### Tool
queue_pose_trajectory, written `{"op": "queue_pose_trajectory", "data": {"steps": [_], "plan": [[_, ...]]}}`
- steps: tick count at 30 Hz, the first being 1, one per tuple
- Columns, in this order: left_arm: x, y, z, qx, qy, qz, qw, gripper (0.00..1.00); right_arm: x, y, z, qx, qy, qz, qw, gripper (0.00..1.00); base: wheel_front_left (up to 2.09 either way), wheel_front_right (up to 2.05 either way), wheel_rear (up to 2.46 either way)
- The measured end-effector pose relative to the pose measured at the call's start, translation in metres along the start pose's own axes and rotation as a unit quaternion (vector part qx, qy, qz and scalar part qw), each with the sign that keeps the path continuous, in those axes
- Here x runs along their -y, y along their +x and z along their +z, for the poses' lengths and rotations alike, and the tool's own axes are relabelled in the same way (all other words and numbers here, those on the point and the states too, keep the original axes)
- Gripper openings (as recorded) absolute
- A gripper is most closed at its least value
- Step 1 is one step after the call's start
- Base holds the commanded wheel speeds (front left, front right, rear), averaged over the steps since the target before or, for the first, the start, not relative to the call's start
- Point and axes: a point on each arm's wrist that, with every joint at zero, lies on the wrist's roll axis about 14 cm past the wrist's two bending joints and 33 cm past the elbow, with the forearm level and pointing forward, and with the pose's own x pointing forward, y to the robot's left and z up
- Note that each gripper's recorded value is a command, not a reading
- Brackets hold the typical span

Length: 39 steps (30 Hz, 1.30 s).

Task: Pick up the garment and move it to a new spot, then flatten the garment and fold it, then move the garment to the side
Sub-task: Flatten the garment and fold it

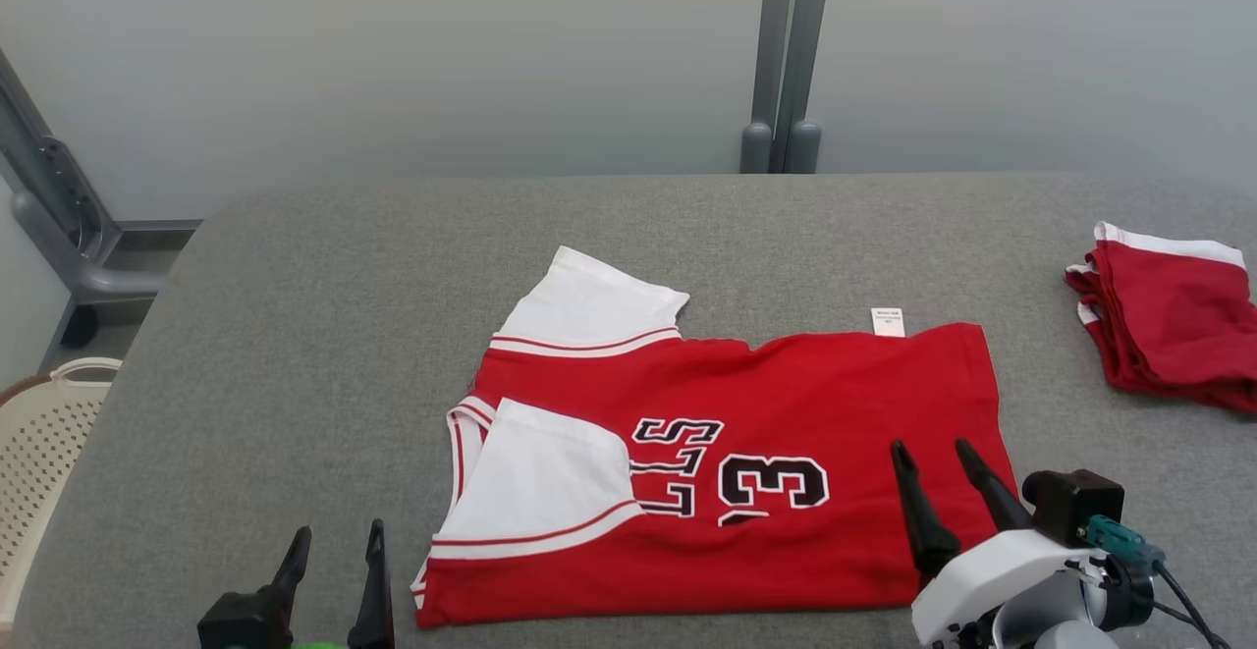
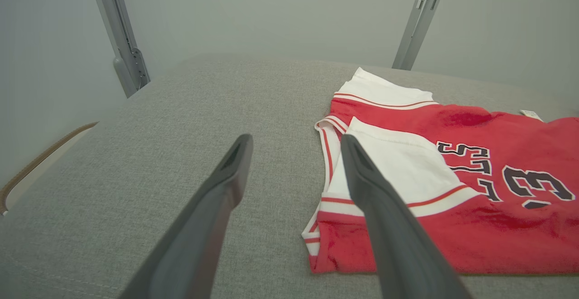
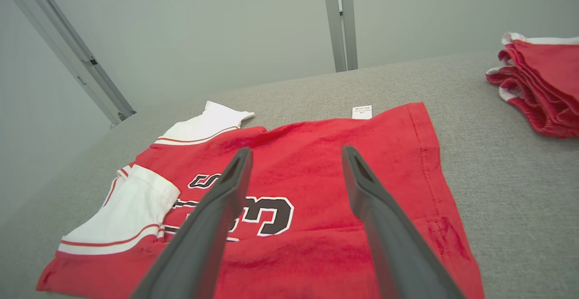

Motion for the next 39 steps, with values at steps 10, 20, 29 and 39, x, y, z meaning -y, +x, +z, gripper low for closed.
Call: {"op": "queue_pose_trajectory", "data": {"steps": [10, 20, 29, 39], "plan": [[0.018, 0.041, 0.012, -0.053, 0.027, -0.046, 0.997, 1.0, 0.001, 0.022, 0.003, -0.08, -0.021, 0.003, 0.997, 1.0, 0.0, 0.0, 0.0], [0.057, 0.127, 0.033, -0.141, 0.059, -0.103, 0.983, 1.0, 0.032, 0.063, 0.015, -0.244, -0.052, -0.017, 0.968, 1.0, 0.0, 0.0, 0.0], [0.085, 0.204, 0.045, -0.17, 0.123, -0.143, 0.967, 1.0, 0.052, 0.099, 0.023, -0.304, -0.087, -0.02, 0.949, 1.0, 0.0, 0.0, 0.0], [0.093, 0.269, 0.005, -0.24, 0.166, -0.148, 0.945, 1.0, 0.085, 0.132, 0.014, -0.33, -0.123, -0.038, 0.935, 1.0, 0.0, 0.0, 0.0]]}}
